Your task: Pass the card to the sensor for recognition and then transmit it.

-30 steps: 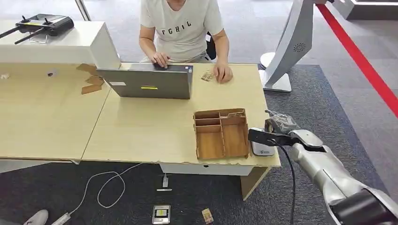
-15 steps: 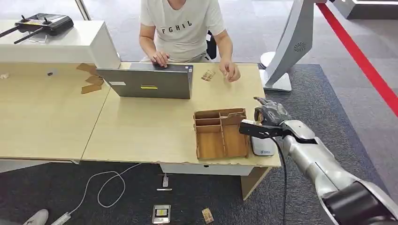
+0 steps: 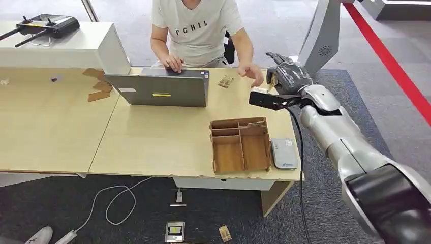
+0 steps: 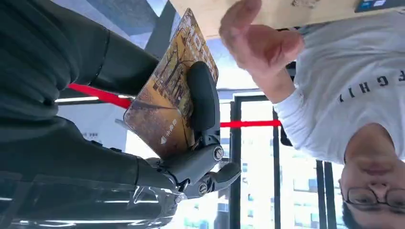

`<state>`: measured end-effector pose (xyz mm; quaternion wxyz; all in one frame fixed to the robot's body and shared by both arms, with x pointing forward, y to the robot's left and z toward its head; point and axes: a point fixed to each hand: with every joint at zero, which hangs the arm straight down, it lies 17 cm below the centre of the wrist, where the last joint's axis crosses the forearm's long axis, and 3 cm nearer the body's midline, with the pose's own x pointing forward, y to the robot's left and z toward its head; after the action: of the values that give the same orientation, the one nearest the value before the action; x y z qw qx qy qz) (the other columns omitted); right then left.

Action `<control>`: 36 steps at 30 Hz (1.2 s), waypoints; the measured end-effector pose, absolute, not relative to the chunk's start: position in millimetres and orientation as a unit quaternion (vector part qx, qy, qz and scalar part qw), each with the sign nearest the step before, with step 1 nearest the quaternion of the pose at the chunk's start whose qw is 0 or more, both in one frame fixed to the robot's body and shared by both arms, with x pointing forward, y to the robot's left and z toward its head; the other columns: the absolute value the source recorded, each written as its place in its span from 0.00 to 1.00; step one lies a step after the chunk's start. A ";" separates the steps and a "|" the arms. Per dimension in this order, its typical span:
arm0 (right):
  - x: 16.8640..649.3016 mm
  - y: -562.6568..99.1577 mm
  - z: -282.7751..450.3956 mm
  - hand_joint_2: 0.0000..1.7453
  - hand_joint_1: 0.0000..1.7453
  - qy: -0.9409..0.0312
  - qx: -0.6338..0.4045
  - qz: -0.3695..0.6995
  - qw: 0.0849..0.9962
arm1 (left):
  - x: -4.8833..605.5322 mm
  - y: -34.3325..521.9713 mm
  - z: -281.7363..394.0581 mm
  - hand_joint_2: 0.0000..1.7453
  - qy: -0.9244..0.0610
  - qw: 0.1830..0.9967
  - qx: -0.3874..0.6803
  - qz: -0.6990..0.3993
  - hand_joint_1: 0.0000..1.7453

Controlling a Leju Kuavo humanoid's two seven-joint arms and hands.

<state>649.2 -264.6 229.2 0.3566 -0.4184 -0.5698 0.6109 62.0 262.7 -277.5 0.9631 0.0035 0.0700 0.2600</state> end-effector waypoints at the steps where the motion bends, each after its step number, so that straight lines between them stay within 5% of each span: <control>1: 649.2 -259.6 230.5 1.00 1.00 -0.573 -0.417 0.611 0.353 | 62.1 262.7 -277.4 0.00 0.070 0.962 0.003 0.262 0.00; 24: 635.5 -218.6 205.7 1.00 1.00 -0.587 -0.388 0.629 0.330 | 63.0 268.1 -278.4 0.00 0.064 0.959 0.016 0.275 0.00; 25: 635.3 -218.9 205.1 1.00 0.03 -0.587 -0.388 0.629 0.331 | 62.9 268.3 -278.4 0.00 0.064 0.959 0.016 0.275 0.00; 26: 635.2 -219.2 204.7 1.00 0.00 -0.587 -0.388 0.629 0.331 | 62.8 268.6 -278.4 0.00 0.064 0.959 0.017 0.275 0.00; 27: 635.0 -219.7 204.0 0.00 0.00 -0.586 -0.388 0.629 0.331 | 62.7 269.6 -278.6 0.00 0.063 0.959 0.020 0.276 0.00; 32: 631.5 -229.3 191.7 0.00 0.00 -0.574 -0.382 0.643 0.334 | 81.3 280.6 -277.8 0.00 0.036 0.939 0.013 0.341 0.00; 36: 631.4 -247.0 185.5 0.00 0.00 -0.560 -0.388 0.647 0.342 | 170.3 366.1 -254.3 0.00 -0.053 0.919 0.002 0.391 0.00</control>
<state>631.4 -247.0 185.5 0.3424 -0.3883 -0.5596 0.6472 170.3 366.1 -254.3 0.9191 0.0022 -0.0531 0.3905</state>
